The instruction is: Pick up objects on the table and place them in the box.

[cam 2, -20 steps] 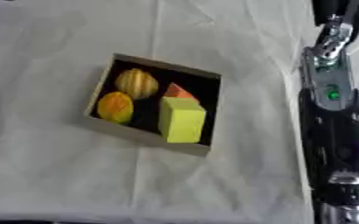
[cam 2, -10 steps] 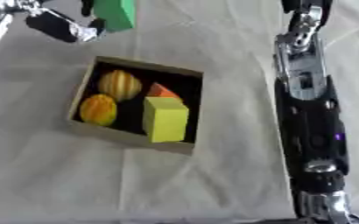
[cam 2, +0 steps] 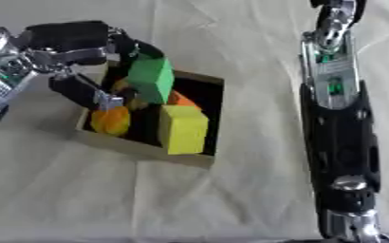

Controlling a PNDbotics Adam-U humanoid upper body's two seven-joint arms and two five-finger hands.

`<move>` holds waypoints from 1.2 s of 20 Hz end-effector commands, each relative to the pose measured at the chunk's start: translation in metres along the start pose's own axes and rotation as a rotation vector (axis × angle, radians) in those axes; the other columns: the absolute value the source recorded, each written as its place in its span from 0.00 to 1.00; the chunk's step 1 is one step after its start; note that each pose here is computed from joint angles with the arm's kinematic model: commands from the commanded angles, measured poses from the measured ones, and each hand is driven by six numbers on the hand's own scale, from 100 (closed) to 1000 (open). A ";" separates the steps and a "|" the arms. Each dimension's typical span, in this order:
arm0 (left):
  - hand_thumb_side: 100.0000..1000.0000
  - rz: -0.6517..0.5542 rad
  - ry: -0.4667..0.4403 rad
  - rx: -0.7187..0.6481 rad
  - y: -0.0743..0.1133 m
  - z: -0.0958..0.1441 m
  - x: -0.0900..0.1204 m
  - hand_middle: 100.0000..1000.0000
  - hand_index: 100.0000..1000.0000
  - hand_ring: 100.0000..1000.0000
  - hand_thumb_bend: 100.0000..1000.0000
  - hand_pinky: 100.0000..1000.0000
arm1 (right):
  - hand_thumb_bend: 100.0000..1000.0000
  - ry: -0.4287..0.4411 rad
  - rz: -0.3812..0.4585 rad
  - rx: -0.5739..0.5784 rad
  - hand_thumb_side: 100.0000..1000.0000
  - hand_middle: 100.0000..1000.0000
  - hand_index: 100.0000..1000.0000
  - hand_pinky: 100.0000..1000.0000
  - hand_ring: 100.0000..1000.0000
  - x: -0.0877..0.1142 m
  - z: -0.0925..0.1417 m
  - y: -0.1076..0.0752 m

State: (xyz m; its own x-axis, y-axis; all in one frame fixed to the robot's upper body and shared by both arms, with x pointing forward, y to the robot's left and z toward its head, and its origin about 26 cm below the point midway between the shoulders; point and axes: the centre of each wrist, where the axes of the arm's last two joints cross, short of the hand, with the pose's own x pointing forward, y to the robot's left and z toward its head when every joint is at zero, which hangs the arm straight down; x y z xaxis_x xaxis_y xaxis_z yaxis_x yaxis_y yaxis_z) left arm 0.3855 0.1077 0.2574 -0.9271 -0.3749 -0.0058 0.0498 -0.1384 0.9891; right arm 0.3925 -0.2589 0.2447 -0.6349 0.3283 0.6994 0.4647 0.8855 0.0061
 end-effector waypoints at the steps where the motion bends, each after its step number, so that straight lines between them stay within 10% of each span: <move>1: 0.16 -0.019 0.025 -0.025 0.005 0.004 0.006 0.30 0.58 0.46 0.00 0.62 | 0.00 -0.050 0.002 0.001 0.49 0.49 0.76 0.64 0.61 0.012 -0.006 -0.002; 13: 0.17 -0.068 0.008 -0.175 -0.004 0.001 0.012 0.76 0.86 0.85 0.00 0.90 | 0.00 -0.050 -0.010 0.007 0.49 0.49 0.76 0.64 0.61 0.013 -0.003 -0.001; 17: 0.63 -0.143 -0.008 -0.243 -0.001 0.003 0.015 1.00 0.99 1.00 0.00 1.00 | 0.00 -0.045 -0.011 0.009 0.49 0.48 0.76 0.64 0.61 0.011 -0.001 -0.002; 24: 0.85 -0.181 -0.007 -0.167 0.019 0.023 0.020 1.00 1.00 1.00 0.00 1.00 | 0.00 -0.043 -0.009 0.020 0.48 0.48 0.76 0.64 0.61 0.010 -0.001 -0.001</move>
State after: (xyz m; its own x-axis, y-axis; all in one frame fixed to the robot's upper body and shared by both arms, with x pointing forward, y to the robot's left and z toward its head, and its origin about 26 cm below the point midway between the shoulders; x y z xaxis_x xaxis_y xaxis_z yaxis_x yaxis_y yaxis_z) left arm 0.3629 0.1113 0.2650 -0.9353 -0.3211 -0.1488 -0.0201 -0.3714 0.9283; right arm 0.3884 -0.2569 0.2427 -0.6413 0.3285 0.6934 0.4513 0.8923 -0.0053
